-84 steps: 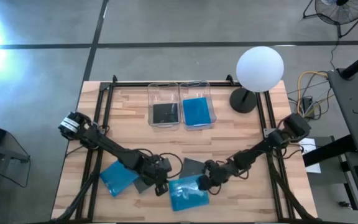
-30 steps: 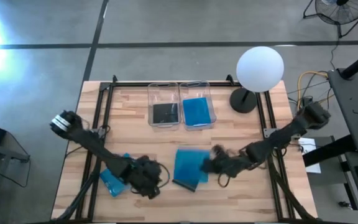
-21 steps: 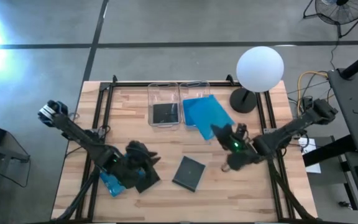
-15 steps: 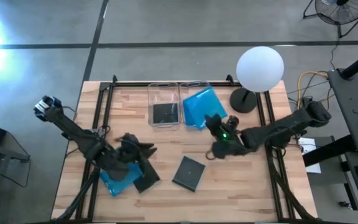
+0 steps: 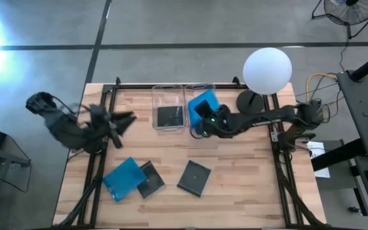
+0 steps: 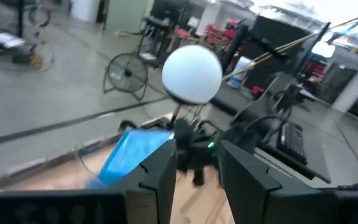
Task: Pick & place jewel cases by type
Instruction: Put the right blue CD case into the right transparent bin, then put the blue CD case into the right transparent bin
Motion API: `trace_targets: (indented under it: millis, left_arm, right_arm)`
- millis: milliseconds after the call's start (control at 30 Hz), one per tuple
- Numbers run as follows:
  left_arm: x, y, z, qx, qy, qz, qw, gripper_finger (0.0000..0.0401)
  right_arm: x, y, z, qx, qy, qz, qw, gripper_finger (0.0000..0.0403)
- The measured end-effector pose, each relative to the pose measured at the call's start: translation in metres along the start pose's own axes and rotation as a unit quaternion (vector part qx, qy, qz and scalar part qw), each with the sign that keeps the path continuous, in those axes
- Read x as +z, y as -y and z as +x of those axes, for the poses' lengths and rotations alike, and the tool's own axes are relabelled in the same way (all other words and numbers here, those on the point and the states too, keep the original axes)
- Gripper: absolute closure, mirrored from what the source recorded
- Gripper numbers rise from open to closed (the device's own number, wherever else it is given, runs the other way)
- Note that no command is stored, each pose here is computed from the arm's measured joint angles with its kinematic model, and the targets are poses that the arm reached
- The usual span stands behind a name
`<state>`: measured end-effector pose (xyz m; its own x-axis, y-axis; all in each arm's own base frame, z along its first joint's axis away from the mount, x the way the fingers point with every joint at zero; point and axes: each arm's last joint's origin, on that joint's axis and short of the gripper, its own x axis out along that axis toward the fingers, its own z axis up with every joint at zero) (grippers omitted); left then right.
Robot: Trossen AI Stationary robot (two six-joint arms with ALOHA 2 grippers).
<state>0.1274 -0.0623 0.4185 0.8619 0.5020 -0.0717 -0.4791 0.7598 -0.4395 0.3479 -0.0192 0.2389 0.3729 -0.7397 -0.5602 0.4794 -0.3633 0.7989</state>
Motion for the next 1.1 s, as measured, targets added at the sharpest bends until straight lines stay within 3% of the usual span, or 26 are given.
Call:
trace_targets:
  millis: [167, 367, 567, 800, 967, 1100]
  left_arm:
    - [0.034, -0.026, -0.019, -0.059, 0.004, 0.01, 0.998, 0.0298]
    - [0.051, -0.056, -0.035, -0.092, 0.017, 0.032, 0.995, 0.0298]
    - [0.054, -0.077, -0.043, -0.097, 0.01, 0.044, 0.994, 0.0298]
    - [0.059, -0.09, -0.048, -0.097, 0.021, 0.065, 0.993, 0.0298]
    - [0.059, -0.096, -0.051, -0.093, 0.02, 0.073, 0.993, 0.0298]
    - [0.057, -0.1, -0.051, -0.091, 0.013, 0.075, 0.993, 0.0298]
  right_arm:
    - [-0.016, -0.012, 0.032, -0.048, 0.012, 0.031, 0.998, 0.0385]
    - [-0.032, -0.022, 0.051, -0.084, 0.015, 0.035, 0.996, 0.0363]
    - [-0.033, -0.034, 0.059, -0.081, 0.016, 0.028, 0.996, 0.0298]
    - [-0.029, -0.036, 0.052, -0.133, -0.046, 0.035, 0.989, 0.0213]
    - [-0.036, -0.038, 0.032, -0.146, -0.135, -0.053, 0.979, 0.0182]
    - [-0.038, -0.048, -0.001, -0.093, -0.21, -0.174, 0.957, 0.0174]
